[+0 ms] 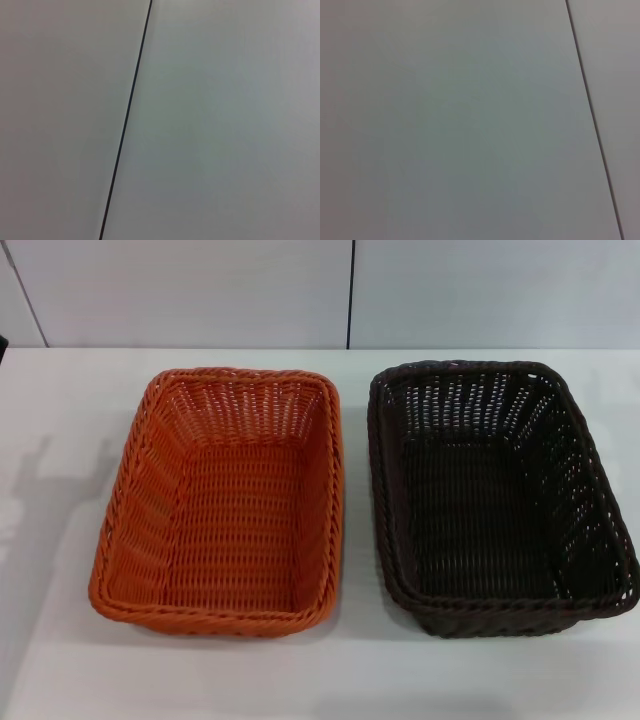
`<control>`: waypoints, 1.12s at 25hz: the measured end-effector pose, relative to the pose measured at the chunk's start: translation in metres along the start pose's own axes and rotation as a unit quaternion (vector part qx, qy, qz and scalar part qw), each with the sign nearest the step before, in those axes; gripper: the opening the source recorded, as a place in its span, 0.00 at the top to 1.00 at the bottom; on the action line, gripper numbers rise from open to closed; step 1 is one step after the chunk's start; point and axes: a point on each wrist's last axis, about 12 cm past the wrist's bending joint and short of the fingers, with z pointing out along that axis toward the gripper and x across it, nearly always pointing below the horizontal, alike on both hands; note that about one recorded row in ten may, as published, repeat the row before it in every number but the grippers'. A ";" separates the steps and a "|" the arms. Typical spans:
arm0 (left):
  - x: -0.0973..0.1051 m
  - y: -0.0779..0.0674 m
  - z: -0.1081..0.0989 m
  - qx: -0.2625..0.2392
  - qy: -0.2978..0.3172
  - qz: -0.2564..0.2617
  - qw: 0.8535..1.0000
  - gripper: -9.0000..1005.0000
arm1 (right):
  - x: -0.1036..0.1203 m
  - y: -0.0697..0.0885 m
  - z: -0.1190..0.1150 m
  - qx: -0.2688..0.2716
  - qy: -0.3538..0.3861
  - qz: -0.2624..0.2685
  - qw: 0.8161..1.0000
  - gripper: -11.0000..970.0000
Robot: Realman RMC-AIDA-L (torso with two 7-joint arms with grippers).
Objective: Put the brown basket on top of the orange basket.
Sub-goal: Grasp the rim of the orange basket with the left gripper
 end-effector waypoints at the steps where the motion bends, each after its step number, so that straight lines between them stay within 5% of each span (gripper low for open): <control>1: 0.000 0.000 0.000 0.000 0.000 0.000 1.000 0.19 | 0.000 0.001 0.000 0.000 0.000 0.001 1.000 0.42; 13: 0.002 0.013 0.014 -0.056 0.009 -0.004 0.998 0.19 | -0.002 0.002 0.005 0.011 -0.004 0.045 0.999 0.42; 17: 0.005 0.016 0.016 -0.060 0.020 -0.042 0.997 0.19 | -0.003 0.000 0.007 0.011 -0.006 0.046 0.999 0.42; 25: 0.002 0.020 0.022 -0.041 0.026 -0.068 0.997 0.19 | -0.001 -0.004 0.002 0.016 -0.004 0.048 0.999 0.42; 28: -0.005 0.030 0.044 -0.017 0.048 -0.083 0.995 0.20 | 0.001 -0.006 -0.003 0.020 0.001 0.057 0.998 0.42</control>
